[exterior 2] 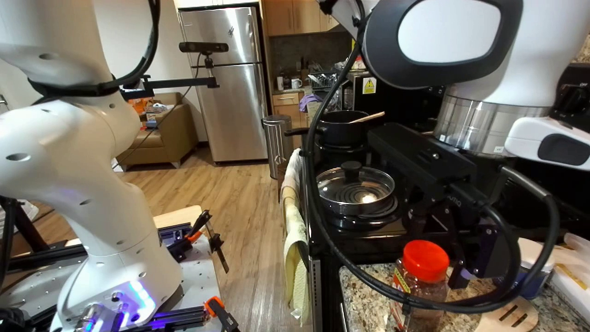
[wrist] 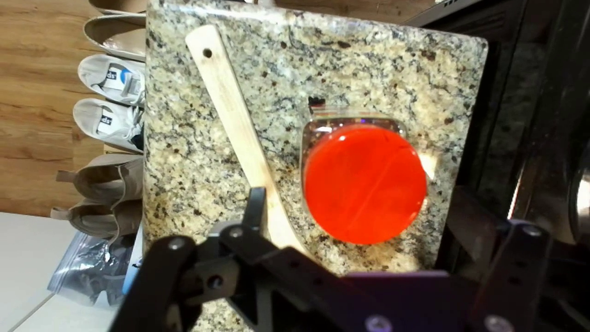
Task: Move the bottle with the orange lid from the stove and put it on the counter top then remove the wooden spoon from inside the left pot and put it on the pot
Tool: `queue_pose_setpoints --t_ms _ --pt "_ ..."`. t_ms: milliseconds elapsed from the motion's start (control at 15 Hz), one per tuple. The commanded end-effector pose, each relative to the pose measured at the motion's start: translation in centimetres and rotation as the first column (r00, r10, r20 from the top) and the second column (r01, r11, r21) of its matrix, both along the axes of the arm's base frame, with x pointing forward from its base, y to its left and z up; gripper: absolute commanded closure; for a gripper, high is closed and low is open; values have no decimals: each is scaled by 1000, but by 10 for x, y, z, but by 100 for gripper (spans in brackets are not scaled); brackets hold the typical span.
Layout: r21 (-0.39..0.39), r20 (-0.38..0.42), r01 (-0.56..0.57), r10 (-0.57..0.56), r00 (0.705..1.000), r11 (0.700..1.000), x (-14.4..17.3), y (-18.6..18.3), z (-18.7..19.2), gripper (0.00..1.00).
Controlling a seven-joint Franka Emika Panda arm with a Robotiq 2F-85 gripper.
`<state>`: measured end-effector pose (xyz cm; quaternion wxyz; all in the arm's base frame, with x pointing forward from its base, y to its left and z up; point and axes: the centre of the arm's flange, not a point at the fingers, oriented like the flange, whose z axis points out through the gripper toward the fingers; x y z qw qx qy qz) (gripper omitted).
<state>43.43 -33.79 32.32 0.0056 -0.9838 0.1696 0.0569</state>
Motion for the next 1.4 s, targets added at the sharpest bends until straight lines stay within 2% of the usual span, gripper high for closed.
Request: queue_pose_setpoints --t_ms 0,333,467,667,867,933,1067,1333 --pt "-19 32 -7 8 999 1000 -9 11 44 0" --pt "-56 72 -56 60 996 997 -3 42 108 0" --pt "-69 50 -136 139 989 988 8 65 126 0" --pt "-77 6 -280 282 960 957 35 110 132 0" --pt "-85 -19 -346 346 938 934 49 142 127 0" --pt "-76 19 -316 318 948 946 42 136 127 0" --pt "-76 16 -331 333 943 941 46 144 126 0" --pt "-75 16 -316 318 948 946 43 136 126 0"
